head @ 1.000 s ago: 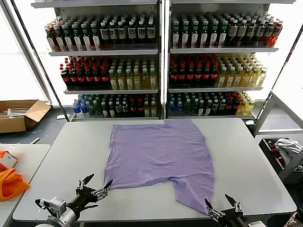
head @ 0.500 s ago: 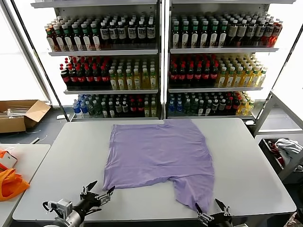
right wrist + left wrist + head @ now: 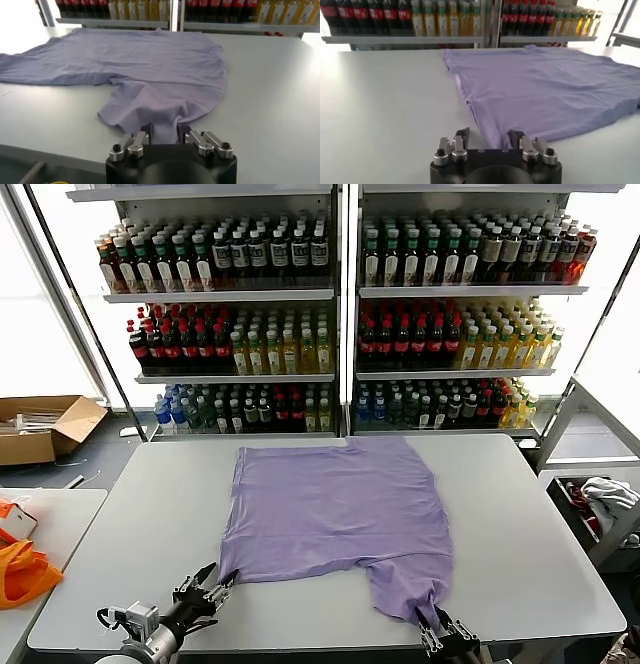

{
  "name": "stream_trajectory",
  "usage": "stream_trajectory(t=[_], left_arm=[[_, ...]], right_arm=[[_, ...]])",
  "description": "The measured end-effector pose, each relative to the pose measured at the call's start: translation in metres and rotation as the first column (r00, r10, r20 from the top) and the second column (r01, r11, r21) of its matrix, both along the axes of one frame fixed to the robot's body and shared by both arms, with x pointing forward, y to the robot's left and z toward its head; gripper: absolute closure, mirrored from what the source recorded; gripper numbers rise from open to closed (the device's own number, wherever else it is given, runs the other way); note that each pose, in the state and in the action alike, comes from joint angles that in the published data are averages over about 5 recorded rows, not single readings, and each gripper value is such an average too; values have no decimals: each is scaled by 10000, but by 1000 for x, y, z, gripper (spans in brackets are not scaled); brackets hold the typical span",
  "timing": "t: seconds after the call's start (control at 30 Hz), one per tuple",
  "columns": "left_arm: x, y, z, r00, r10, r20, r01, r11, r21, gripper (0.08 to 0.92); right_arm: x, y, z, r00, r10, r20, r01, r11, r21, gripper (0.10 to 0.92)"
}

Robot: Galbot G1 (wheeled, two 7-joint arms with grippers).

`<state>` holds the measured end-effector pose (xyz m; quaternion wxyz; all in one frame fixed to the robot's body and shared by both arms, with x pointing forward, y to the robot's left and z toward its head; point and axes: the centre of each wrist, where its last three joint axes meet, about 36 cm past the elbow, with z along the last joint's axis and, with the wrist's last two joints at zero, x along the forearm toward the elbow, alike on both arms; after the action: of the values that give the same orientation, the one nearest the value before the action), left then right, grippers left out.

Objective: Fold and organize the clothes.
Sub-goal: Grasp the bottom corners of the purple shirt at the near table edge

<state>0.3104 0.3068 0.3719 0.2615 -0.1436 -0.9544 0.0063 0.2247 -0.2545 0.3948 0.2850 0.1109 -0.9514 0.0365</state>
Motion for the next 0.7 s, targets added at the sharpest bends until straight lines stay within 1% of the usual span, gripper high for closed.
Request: stream_trajectory(t=[0.07, 0.17, 0.3, 0.4, 0.7], left_arm=[[-1, -2, -1, 10000, -32, -16, 32, 10000, -25, 717], [-5, -6, -3, 9999, -95, -31, 95, 9999, -43, 804], [-9, -11, -5, 9999, -127, -15, 127, 9999, -49, 894], [-11, -14, -4, 10000, -66, 29, 66, 10000, -55, 911], [-22, -14, 6, 9995, 277, 128, -278, 9996, 28, 911]], right_arm=[[-1, 0, 0, 10000, 9, 22, -9, 10000, 6, 915], [-2, -1, 1, 9999, 63, 84, -63, 10000, 41, 916], [-5, -3, 4, 9992, 286, 269, -290, 9995, 129, 916], [-8, -6, 9, 9976, 516, 464, -527, 9984, 219, 916], [-27, -16, 35, 9869, 1200, 1081, -1246, 9915, 370, 916]])
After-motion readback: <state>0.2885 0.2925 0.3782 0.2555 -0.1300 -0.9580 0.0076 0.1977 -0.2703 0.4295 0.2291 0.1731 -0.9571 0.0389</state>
